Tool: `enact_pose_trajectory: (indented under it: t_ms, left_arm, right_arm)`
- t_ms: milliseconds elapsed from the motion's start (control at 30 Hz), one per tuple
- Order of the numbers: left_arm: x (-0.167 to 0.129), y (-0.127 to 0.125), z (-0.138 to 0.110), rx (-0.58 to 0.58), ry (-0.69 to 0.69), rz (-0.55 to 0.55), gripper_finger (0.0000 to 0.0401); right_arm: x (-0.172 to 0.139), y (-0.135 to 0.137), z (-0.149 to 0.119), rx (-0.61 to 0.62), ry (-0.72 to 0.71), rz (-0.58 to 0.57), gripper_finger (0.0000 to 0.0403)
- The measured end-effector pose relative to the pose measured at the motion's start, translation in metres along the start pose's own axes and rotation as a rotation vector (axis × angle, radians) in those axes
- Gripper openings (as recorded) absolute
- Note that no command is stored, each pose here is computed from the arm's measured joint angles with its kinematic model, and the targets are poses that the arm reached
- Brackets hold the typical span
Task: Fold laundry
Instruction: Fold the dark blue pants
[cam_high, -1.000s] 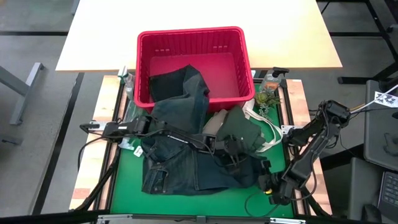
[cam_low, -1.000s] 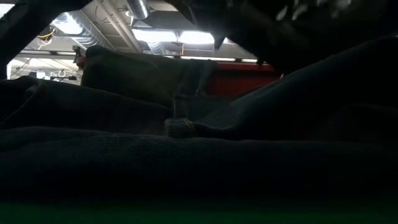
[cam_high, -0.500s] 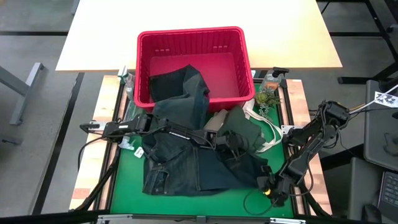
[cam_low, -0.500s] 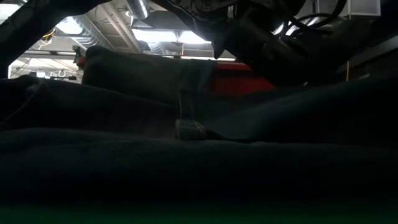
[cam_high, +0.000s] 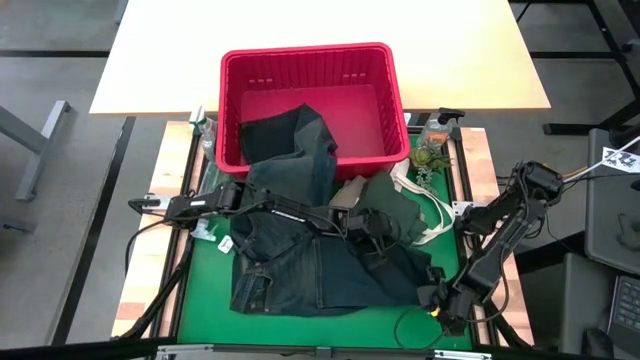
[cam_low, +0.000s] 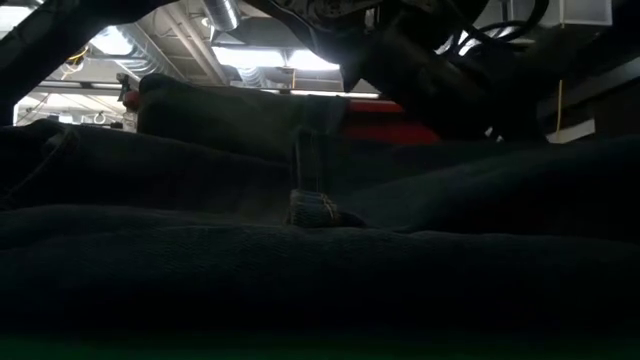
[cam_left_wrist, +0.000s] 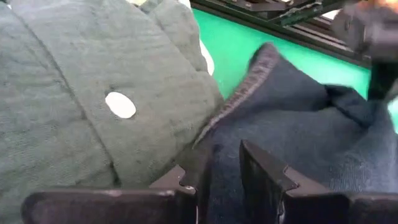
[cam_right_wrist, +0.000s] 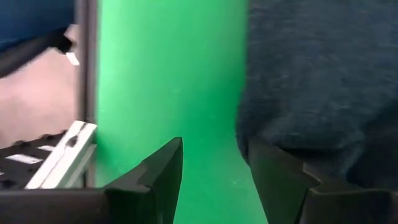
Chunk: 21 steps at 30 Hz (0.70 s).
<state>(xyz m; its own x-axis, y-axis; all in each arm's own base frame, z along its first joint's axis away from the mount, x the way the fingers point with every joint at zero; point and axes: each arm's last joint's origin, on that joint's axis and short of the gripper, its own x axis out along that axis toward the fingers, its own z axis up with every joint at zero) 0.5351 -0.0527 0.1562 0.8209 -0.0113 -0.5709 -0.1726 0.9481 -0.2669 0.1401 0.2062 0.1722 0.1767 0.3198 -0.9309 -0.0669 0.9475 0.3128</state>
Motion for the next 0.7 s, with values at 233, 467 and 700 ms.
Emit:
enact_pose_trajectory:
  t_ms: [233, 467, 700]
  left_arm:
    - [-0.015, -0.005, 0.014, 0.000, -0.020, -0.021, 0.0078]
    - [-0.028, -0.010, 0.019, 0.059, 0.016, -0.010, 0.0069]
    - [-0.043, -0.019, 0.017, 0.077, 0.098, 0.006, 0.0059]
  right_arm:
    - [-0.020, 0.006, 0.005, 0.000, -0.001, -0.111, 0.0182]
    - [-0.026, 0.004, 0.004, 0.017, 0.031, -0.161, 0.0182]
    - [-0.027, 0.000, 0.001, 0.079, 0.065, -0.202, 0.0182]
